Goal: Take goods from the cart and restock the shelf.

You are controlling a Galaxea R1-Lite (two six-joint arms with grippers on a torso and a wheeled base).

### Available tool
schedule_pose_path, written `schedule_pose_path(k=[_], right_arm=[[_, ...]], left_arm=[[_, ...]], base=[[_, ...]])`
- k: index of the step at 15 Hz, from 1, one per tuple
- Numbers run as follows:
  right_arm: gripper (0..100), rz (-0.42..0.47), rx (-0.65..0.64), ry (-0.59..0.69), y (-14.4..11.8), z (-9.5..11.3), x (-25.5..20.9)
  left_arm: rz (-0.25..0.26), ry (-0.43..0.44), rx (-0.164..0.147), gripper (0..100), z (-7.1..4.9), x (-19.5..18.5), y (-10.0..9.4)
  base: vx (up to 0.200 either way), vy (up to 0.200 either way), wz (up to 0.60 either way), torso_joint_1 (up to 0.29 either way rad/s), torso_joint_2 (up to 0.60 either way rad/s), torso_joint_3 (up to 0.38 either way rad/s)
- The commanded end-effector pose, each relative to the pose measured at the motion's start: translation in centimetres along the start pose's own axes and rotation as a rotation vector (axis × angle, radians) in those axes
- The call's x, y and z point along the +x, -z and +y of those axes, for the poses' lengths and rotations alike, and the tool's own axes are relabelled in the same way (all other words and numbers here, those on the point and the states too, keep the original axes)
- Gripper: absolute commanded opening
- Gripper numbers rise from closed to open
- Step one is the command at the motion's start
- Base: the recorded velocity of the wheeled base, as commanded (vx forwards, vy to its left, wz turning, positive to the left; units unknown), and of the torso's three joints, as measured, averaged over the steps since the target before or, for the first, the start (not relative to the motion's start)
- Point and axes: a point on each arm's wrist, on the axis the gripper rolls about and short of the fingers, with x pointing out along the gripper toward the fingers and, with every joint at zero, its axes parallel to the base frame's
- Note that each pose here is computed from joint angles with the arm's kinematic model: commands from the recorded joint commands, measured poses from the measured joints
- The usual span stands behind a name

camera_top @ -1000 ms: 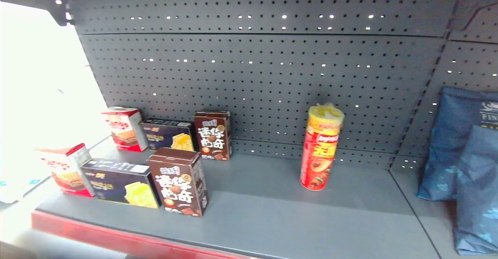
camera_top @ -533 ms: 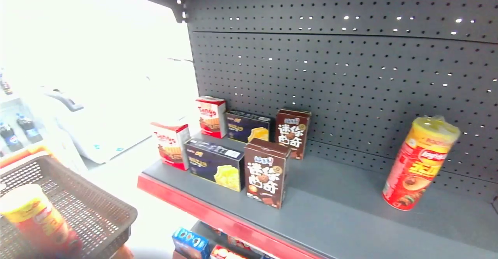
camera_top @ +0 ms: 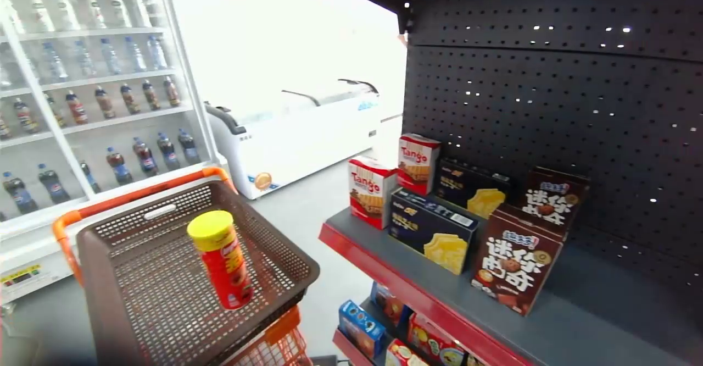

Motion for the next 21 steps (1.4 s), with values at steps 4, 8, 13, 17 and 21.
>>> schedule_pose_path(k=[4,8,13,17,21], right_arm=[[100,0.001,-0.001,0.0,0.0,0.0,0.0],[100,0.0,-0.001,0.0,0.0,0.0,0.0],[100,0.001,-0.001,0.0,0.0,0.0,0.0],[100,0.001,-0.001,0.0,0.0,0.0,0.0],[100,0.001,-0.001,0.0,0.0,0.0,0.0]], left_arm=[[0.001,0.001,0.017,100,0.0,0.0,0.0],[0.003,0.02,0.025,100,0.0,0.0,0.0],[0.098,0.071,0.089,100,-0.2,1.6,-8.4],[0.3,0.093,0.094,100,-0.8,9.9,-13.8],[0.439,0.218,0.107,100,-2.1,13.9,-12.9]], base=[[0.0,0.0,0.0,0.0,0.0,0.0],[0.0,0.0,0.0,0.0,0.0,0.0],[0.0,0.0,0.0,0.0,0.0,0.0],[0.0,0.0,0.0,0.0,0.0,0.0],[0.0,0.0,0.0,0.0,0.0,0.0]])
